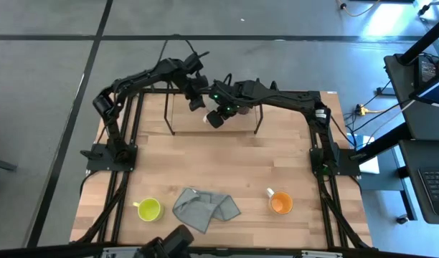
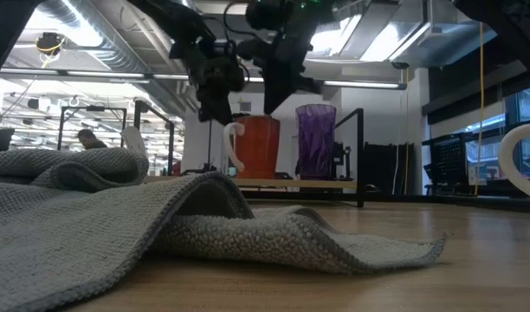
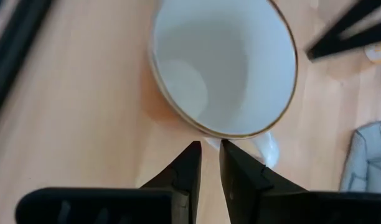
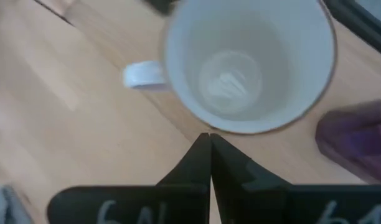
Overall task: Stack small to large cups/mugs on shelf
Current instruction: Put the orange mug on the shelf
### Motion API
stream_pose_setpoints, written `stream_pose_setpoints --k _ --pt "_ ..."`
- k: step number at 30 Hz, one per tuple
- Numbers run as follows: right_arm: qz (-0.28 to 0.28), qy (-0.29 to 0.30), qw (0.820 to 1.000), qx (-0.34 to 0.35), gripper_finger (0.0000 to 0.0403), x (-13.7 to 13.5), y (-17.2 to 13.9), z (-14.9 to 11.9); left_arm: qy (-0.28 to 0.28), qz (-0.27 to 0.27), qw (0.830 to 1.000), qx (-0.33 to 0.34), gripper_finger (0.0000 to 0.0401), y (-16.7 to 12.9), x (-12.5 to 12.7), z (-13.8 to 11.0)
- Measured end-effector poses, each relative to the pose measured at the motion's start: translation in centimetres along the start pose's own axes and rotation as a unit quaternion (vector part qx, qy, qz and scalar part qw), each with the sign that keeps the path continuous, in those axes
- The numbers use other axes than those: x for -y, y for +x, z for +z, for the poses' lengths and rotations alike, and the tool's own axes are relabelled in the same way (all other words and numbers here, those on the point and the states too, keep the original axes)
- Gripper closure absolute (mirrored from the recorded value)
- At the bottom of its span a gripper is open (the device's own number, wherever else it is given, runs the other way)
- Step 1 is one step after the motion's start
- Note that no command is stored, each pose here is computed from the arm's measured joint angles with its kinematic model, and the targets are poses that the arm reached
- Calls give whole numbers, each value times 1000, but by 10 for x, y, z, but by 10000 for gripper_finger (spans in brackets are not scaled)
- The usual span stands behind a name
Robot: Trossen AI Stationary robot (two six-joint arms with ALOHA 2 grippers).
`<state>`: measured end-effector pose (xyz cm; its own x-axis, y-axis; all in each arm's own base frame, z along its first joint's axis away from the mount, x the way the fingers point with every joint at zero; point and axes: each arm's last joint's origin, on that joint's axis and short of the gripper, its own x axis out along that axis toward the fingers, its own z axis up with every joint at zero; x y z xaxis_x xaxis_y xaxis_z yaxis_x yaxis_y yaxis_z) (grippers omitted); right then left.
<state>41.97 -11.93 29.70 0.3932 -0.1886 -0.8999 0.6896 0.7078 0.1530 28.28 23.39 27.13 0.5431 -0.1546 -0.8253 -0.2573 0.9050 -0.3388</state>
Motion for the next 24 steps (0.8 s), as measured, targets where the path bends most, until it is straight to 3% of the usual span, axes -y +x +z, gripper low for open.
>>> stream_pose_setpoints --k 7,24 --pt "40 -22 999 3 395 -23 -14 -6 3 6 999 39 348 -13 -13 1" --pt "67 -29 997 -14 394 -65 -19 -36 27 26 996 76 348 -20 -26 4"
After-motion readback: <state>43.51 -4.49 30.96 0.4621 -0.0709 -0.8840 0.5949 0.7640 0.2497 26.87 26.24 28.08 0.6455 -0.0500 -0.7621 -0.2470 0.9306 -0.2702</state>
